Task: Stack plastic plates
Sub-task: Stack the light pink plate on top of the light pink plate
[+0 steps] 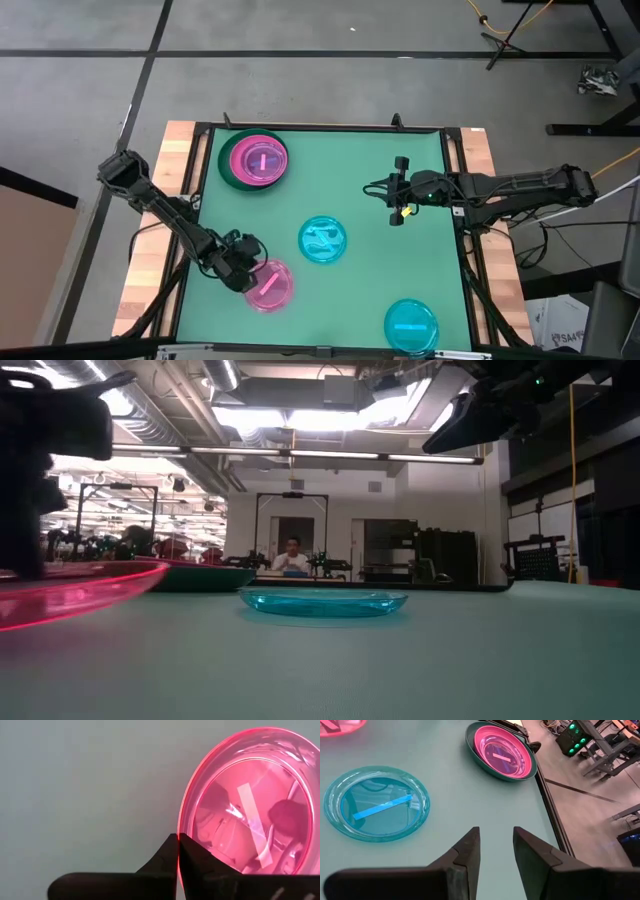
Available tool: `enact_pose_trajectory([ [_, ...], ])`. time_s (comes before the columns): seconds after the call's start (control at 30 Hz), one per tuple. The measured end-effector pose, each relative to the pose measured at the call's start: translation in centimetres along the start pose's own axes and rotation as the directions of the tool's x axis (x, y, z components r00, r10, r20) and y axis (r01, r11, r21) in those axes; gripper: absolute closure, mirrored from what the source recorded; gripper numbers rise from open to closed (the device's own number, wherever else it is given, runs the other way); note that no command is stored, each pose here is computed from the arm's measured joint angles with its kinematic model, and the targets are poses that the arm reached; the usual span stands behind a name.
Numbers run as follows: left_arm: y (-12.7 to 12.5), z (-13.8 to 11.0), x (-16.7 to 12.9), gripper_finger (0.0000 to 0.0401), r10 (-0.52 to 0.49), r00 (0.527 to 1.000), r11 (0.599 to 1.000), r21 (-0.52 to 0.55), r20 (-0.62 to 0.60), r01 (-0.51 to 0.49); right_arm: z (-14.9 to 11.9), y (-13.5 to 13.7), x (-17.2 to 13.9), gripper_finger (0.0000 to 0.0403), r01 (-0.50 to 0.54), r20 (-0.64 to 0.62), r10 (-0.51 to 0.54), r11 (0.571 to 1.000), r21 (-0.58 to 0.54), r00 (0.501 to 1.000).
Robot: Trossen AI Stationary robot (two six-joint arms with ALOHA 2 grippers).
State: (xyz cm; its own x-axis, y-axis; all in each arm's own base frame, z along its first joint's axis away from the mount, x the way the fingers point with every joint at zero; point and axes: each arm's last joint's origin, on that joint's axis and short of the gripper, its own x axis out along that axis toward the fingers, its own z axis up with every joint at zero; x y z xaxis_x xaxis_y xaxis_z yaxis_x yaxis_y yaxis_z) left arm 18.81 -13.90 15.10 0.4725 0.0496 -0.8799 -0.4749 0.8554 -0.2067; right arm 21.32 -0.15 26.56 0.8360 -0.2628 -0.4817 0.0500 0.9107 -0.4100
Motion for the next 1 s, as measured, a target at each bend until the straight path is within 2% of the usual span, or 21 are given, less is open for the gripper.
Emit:
enact_pose_trajectory([
  [0.13, 0.3, 0.8, 0.1, 0.0401, 0.02, 0.999, 0.999, -0.031, 0.049, -0.018, 0.0, 0.0, 0.0, 0.0292, 0.0, 0.0, 0.0, 1.0, 0.0, 1.0],
  [0.5, 1.7, 4.3, -1.2, 0.0401, -0.01, 0.988, 0.991, -0.133, 0.157, 0.031, 0.0, 0.0, 0.0, 0.0292, 0.0, 0.0, 0.0, 1.0, 0.0, 1.0],
  [0.73, 3.8, 7.0, -2.4, 0.0401, 0.007, 0.974, 0.987, -0.156, 0.226, 0.029, 0.0, 0.0, 0.0, 0.0292, 0.0, 0.0, 0.0, 1.0, 0.0, 1.0],
  [1.0, 6.7, 9.8, -3.2, 0.0401, 0.074, 0.954, 0.981, -0.196, 0.292, -0.016, 0.0, 0.0, 0.0, 0.0292, 0.0, 0.0, 0.0, 1.0, 0.0, 1.0],
])
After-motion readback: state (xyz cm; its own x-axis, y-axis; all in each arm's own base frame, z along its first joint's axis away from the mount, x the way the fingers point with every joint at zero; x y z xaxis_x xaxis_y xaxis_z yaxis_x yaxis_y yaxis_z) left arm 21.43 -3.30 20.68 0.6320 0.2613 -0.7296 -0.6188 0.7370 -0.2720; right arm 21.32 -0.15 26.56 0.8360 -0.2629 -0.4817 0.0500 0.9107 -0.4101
